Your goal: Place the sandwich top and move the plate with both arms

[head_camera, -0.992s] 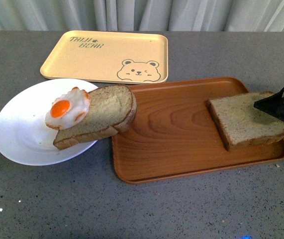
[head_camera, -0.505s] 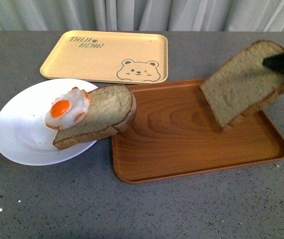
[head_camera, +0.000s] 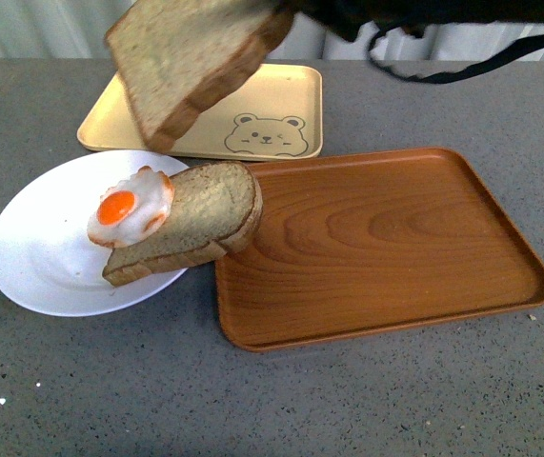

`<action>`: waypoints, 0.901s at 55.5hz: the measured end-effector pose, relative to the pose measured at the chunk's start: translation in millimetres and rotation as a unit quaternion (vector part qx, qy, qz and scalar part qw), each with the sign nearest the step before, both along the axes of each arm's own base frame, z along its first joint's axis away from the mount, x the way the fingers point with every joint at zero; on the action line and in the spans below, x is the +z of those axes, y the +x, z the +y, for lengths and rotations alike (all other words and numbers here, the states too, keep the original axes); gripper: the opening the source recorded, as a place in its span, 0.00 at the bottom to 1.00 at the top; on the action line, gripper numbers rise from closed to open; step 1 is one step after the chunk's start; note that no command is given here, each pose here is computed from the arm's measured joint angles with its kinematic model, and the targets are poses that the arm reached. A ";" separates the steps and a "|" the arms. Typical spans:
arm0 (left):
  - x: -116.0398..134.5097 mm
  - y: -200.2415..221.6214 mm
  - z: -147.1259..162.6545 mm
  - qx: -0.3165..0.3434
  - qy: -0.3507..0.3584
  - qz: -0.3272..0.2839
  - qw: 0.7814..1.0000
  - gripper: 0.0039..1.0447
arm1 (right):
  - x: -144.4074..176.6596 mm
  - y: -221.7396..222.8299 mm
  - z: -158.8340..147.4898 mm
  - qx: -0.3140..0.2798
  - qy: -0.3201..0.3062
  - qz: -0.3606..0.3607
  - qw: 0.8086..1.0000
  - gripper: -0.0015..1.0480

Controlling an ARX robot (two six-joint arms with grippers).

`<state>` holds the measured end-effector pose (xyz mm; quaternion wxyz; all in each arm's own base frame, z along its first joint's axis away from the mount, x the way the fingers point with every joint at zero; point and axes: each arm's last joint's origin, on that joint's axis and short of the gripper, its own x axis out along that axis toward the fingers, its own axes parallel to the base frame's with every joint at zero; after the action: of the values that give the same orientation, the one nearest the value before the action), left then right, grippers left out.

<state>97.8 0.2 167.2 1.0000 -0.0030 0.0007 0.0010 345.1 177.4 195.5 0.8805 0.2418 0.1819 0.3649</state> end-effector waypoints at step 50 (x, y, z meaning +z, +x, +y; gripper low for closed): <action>0.0 0.0 0.0 0.000 0.000 0.000 1.000 0.92 | -88.0 -14.0 47.5 -0.045 -0.037 0.103 0.993 0.27</action>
<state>97.8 0.2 167.2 1.0000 -0.0030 0.0007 0.0010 331.1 224.9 107.5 0.8810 0.2538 0.2737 0.2908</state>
